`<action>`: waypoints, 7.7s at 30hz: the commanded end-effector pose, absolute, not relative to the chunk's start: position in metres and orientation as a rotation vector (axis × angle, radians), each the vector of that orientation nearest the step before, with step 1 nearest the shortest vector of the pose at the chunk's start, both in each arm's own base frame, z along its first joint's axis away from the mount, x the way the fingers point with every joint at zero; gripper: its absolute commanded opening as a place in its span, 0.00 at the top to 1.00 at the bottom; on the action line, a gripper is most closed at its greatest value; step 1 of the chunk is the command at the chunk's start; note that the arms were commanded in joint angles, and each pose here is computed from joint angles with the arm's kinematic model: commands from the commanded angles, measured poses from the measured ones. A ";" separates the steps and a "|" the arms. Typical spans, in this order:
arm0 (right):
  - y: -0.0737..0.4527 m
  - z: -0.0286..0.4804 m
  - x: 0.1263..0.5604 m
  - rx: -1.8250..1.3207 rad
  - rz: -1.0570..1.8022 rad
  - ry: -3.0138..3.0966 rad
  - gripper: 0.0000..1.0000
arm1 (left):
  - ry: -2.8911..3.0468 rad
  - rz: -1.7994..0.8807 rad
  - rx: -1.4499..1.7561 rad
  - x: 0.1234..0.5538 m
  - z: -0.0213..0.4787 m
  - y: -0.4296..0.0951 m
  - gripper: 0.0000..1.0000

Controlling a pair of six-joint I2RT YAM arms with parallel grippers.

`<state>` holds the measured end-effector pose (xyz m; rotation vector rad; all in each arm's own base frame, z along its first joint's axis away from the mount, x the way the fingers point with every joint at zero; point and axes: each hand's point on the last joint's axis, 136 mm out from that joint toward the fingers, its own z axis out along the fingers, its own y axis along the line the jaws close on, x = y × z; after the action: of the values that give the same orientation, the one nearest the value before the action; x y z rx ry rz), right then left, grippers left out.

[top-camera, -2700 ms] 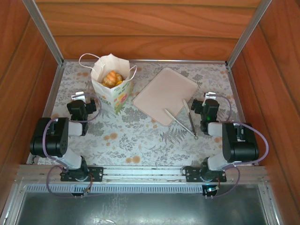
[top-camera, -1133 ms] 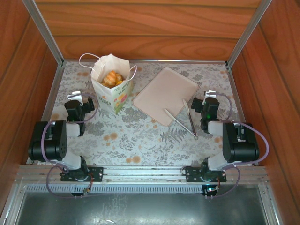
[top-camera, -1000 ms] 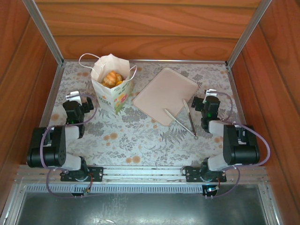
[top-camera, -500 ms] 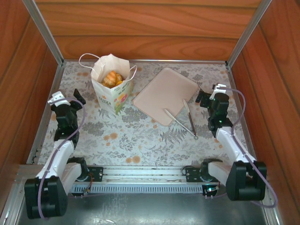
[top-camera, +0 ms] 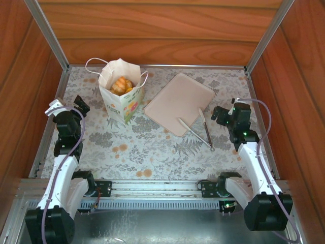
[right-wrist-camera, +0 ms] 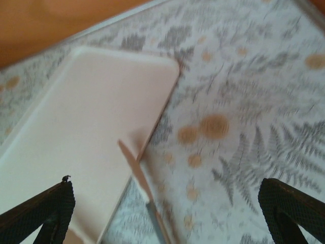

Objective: Take the fake bread out of the paper bag

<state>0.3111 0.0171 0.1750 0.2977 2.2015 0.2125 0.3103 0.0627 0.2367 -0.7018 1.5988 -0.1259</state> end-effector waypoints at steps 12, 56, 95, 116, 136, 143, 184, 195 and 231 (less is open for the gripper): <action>0.060 0.102 0.226 0.326 0.403 2.676 0.07 | 1.584 -0.110 -0.752 0.307 0.241 0.070 0.00; 0.083 0.022 0.259 0.014 -0.046 3.138 0.00 | 1.505 -0.035 -0.835 0.285 0.244 0.087 0.00; 0.165 0.016 0.285 -0.319 0.031 3.060 0.18 | 1.567 -0.115 -0.813 0.304 0.242 0.075 0.00; 0.185 0.029 0.246 -0.644 -0.047 2.956 0.57 | 1.542 -0.149 -0.804 0.298 0.248 0.072 0.00; 0.207 0.004 0.220 -0.662 -0.082 2.915 0.41 | 1.553 -0.175 -0.794 0.301 0.249 0.067 0.00; 0.207 -0.005 0.222 -0.566 -0.115 2.856 0.41 | 1.553 -0.189 -0.789 0.300 0.250 0.066 0.00; 0.251 0.253 0.268 -0.370 0.596 2.171 0.87 | 1.939 -0.409 -0.678 0.327 0.297 0.013 0.02; 0.247 0.237 0.270 -0.369 0.691 2.258 0.70 | 2.101 -0.570 -0.575 0.370 0.286 -0.018 0.00; 0.237 0.233 0.281 -0.294 0.730 2.302 0.72 | 2.328 -0.594 -0.305 0.437 0.265 -0.051 0.25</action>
<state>0.2733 0.2366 0.2100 -0.3140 2.3677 0.7095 0.4420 -0.0463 0.2694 -0.3866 2.2579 -0.6207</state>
